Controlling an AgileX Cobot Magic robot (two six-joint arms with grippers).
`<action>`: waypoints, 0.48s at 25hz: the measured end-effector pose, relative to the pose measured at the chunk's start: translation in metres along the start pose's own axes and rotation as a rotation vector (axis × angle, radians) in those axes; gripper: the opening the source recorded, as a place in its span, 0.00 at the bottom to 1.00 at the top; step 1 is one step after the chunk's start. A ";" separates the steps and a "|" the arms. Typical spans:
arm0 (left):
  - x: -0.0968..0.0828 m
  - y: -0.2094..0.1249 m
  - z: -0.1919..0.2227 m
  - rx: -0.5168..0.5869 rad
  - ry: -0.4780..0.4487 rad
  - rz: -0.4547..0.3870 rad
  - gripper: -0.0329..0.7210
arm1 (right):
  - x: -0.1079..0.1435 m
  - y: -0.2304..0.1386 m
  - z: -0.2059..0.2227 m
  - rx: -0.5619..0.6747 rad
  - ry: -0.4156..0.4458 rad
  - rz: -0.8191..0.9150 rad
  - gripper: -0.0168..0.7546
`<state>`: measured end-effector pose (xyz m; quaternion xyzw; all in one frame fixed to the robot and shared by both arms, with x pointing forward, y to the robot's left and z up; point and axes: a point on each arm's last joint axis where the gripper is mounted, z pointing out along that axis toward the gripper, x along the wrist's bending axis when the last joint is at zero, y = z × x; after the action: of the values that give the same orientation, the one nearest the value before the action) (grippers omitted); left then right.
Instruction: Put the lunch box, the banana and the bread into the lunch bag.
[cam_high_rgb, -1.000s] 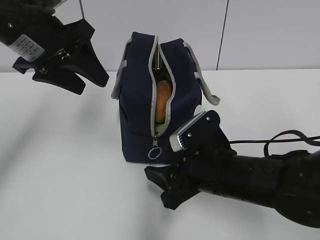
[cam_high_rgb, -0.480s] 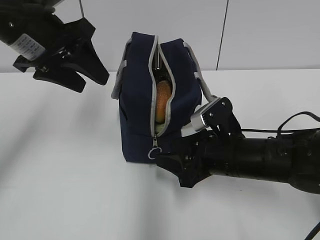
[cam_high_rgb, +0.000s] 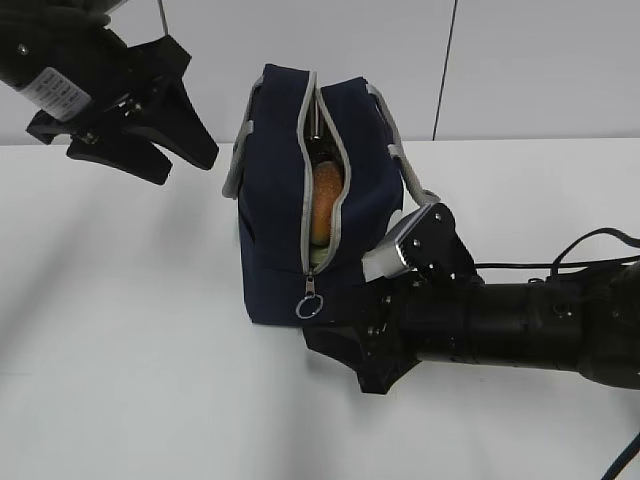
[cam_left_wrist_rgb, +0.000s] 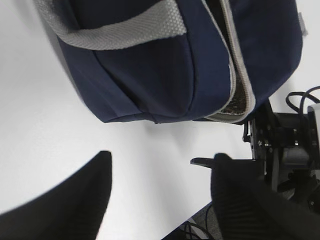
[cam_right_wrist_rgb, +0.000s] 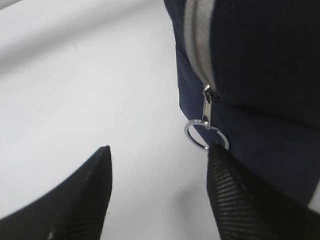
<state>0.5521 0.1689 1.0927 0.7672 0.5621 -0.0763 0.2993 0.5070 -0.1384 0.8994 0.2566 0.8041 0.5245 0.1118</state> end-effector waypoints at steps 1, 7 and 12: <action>0.000 0.000 0.000 0.000 0.000 0.000 0.62 | 0.000 -0.002 0.002 0.008 0.003 -0.004 0.60; 0.000 0.000 0.000 -0.001 0.000 0.000 0.62 | -0.002 -0.022 0.012 0.047 0.032 0.013 0.60; 0.000 0.001 0.000 -0.012 0.003 0.000 0.62 | -0.007 -0.021 0.020 0.027 0.033 -0.002 0.60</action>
<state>0.5532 0.1688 1.0930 0.7655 0.5629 -0.0720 0.3033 0.5157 -0.1331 0.8715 0.2486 0.8132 0.5175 0.0954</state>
